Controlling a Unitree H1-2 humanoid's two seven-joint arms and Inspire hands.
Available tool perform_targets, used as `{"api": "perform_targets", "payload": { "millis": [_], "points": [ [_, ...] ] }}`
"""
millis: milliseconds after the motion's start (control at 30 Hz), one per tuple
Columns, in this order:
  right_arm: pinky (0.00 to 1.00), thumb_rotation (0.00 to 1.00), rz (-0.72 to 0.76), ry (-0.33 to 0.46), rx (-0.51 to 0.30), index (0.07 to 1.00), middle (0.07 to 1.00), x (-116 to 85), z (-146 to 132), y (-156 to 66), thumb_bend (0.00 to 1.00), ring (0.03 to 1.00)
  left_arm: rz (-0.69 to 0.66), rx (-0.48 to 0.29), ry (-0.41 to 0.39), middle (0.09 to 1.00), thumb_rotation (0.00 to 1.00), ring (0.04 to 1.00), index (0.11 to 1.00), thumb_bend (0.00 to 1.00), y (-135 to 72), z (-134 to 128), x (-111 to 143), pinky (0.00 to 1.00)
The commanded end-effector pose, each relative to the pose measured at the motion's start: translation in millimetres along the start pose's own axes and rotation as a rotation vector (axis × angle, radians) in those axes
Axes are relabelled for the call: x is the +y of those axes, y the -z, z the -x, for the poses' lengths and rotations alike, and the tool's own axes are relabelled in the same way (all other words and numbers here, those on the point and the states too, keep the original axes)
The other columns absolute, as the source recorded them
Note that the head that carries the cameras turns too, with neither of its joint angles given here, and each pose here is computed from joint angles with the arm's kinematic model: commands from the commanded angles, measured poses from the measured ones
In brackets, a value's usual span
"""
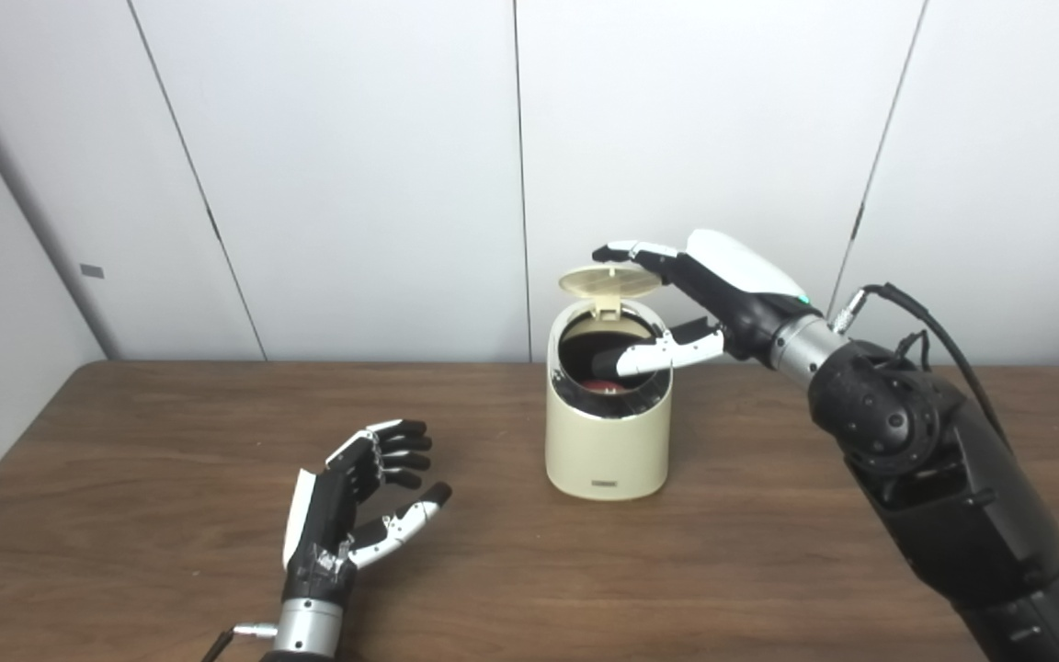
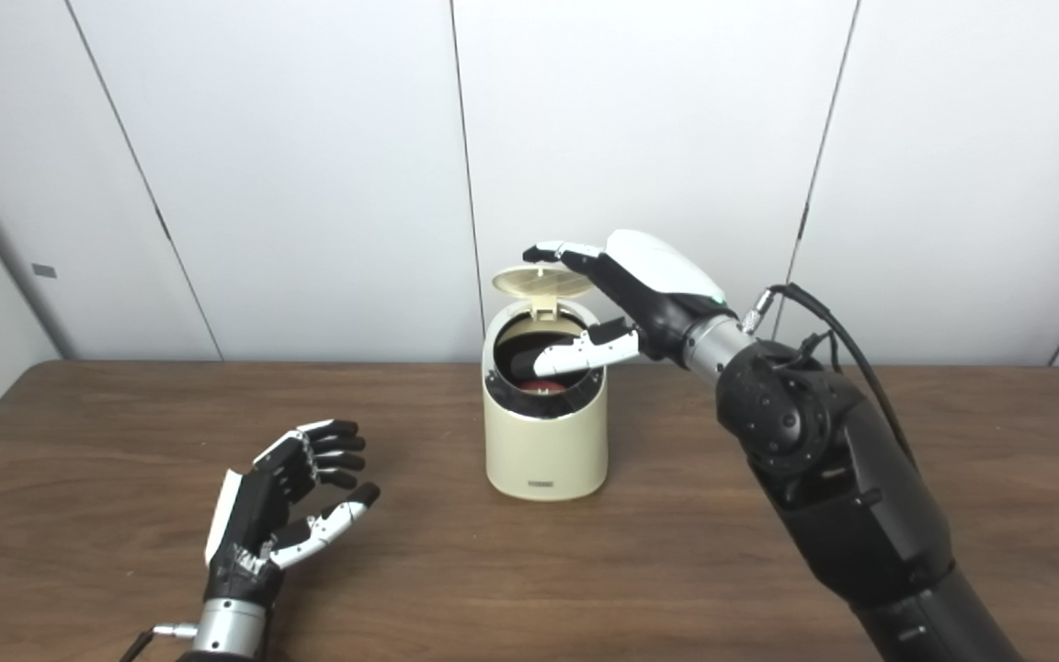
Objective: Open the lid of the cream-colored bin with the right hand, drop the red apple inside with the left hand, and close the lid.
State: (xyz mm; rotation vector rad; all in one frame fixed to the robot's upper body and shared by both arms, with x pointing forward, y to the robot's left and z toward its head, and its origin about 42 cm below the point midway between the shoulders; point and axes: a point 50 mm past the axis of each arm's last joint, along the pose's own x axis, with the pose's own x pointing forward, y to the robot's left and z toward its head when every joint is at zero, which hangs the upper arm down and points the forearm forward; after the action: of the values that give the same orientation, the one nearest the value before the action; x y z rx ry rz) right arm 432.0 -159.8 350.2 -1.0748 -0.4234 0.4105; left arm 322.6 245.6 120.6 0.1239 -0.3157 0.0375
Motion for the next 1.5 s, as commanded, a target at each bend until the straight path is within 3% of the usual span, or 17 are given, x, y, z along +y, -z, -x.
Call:
{"api": "perform_targets", "payload": {
  "millis": [0,167,700,1033,1467],
  "points": [
    [0.75,0.58,0.033,0.053,-0.086,0.795,0.830,-24.0,-4.4,-13.2,0.71,0.851,0.022,0.060,-0.004,0.662,0.00,0.621,0.690,0.58,16.0,18.1,-10.0,0.56],
    [0.70,0.57,0.038,0.062,-0.124,0.762,0.800,-22.7,1.2,-11.3,0.71,0.822,0.024,0.055,-0.008,0.657,0.00,0.618,0.687,0.58,14.7,17.1,-9.9,0.56],
    [0.69,0.58,0.061,0.053,-0.193,0.748,0.783,-18.2,20.1,-4.7,0.70,0.821,0.022,0.057,-0.013,0.657,0.00,0.621,0.694,0.58,12.3,15.6,-12.3,0.58],
    [0.71,0.49,0.094,0.009,-0.200,0.740,0.770,-14.9,23.5,-3.0,0.68,0.823,0.016,0.064,-0.010,0.656,0.00,0.619,0.692,0.59,12.6,15.5,-13.9,0.57],
    [0.80,0.54,0.247,-0.047,-0.209,0.767,0.781,-8.2,18.7,-7.0,0.69,0.896,0.016,0.067,-0.010,0.650,0.00,0.608,0.688,0.58,13.3,16.5,-14.5,0.55]
  ]
}}
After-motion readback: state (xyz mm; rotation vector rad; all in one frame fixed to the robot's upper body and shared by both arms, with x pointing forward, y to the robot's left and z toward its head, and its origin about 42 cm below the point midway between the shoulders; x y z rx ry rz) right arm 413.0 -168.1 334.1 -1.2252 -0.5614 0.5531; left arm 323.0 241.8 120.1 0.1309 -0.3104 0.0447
